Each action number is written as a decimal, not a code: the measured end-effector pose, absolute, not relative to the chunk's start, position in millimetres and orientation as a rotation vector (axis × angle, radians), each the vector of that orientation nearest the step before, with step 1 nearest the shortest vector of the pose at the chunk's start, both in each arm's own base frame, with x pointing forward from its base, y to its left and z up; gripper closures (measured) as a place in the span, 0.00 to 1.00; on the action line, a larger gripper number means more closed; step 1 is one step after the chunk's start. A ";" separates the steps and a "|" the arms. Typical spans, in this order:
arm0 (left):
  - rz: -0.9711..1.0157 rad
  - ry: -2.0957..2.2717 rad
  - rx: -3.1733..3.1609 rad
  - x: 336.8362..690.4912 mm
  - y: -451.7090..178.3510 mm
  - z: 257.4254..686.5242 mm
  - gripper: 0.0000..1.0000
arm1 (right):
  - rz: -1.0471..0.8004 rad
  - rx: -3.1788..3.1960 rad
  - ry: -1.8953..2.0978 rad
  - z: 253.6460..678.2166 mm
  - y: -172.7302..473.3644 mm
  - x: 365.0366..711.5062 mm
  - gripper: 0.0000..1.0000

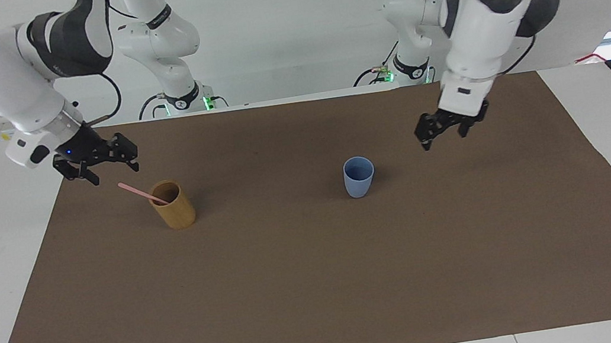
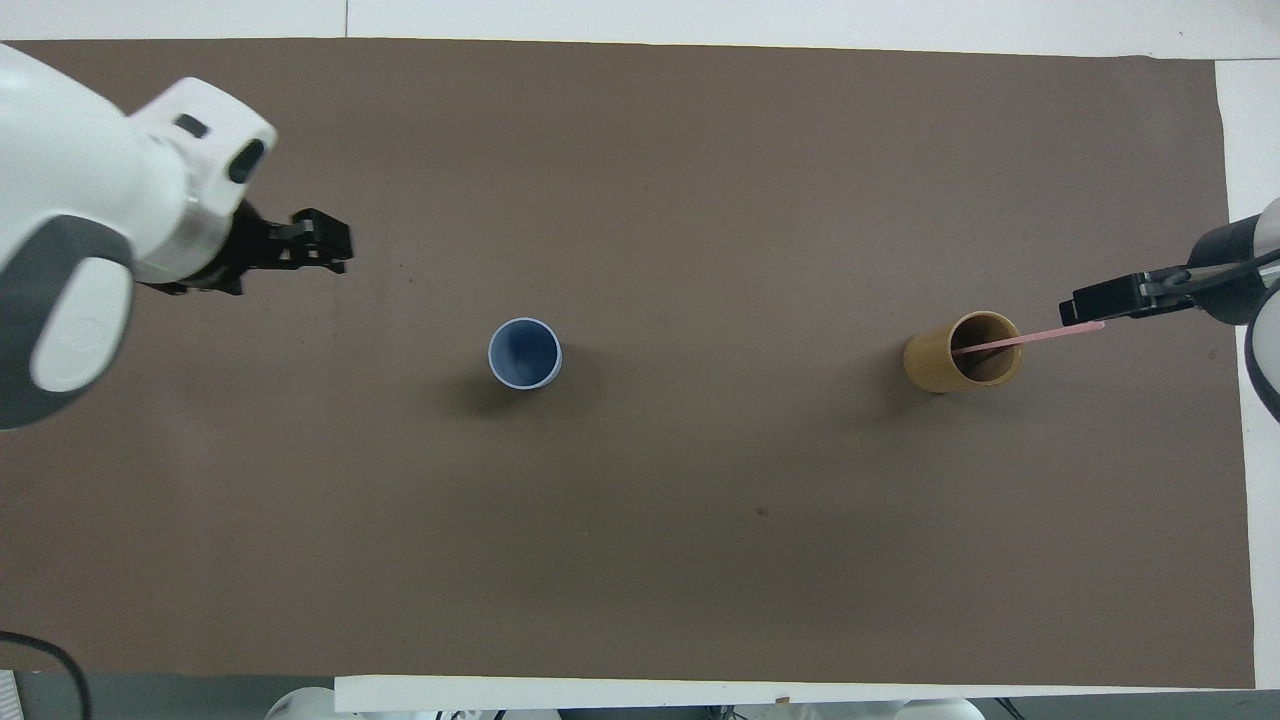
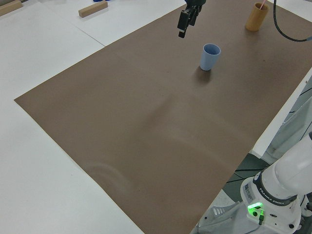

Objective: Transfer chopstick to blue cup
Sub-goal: 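Grasp the pink straw with the right gripper while the left gripper retracts, then pull the pink straw out of the tan cup with the right gripper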

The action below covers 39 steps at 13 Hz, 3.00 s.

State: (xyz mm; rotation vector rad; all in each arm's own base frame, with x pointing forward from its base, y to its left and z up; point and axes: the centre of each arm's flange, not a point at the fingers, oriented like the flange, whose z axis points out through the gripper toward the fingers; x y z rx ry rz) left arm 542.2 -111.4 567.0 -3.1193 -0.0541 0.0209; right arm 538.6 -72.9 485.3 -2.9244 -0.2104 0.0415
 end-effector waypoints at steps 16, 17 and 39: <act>0.070 0.068 -3.101 541.0 -16.6 604.4 0.00 | -0.002 -2.686 -0.292 416.6 -87.7 525.4 0.52; 0.070 0.067 -3.101 541.0 -16.6 604.4 0.00 | -0.002 -2.686 -0.294 417.0 -87.0 525.5 0.59; 0.070 0.064 -3.101 541.0 -16.6 604.3 0.00 | -0.037 -2.813 -0.067 699.5 121.0 502.7 0.92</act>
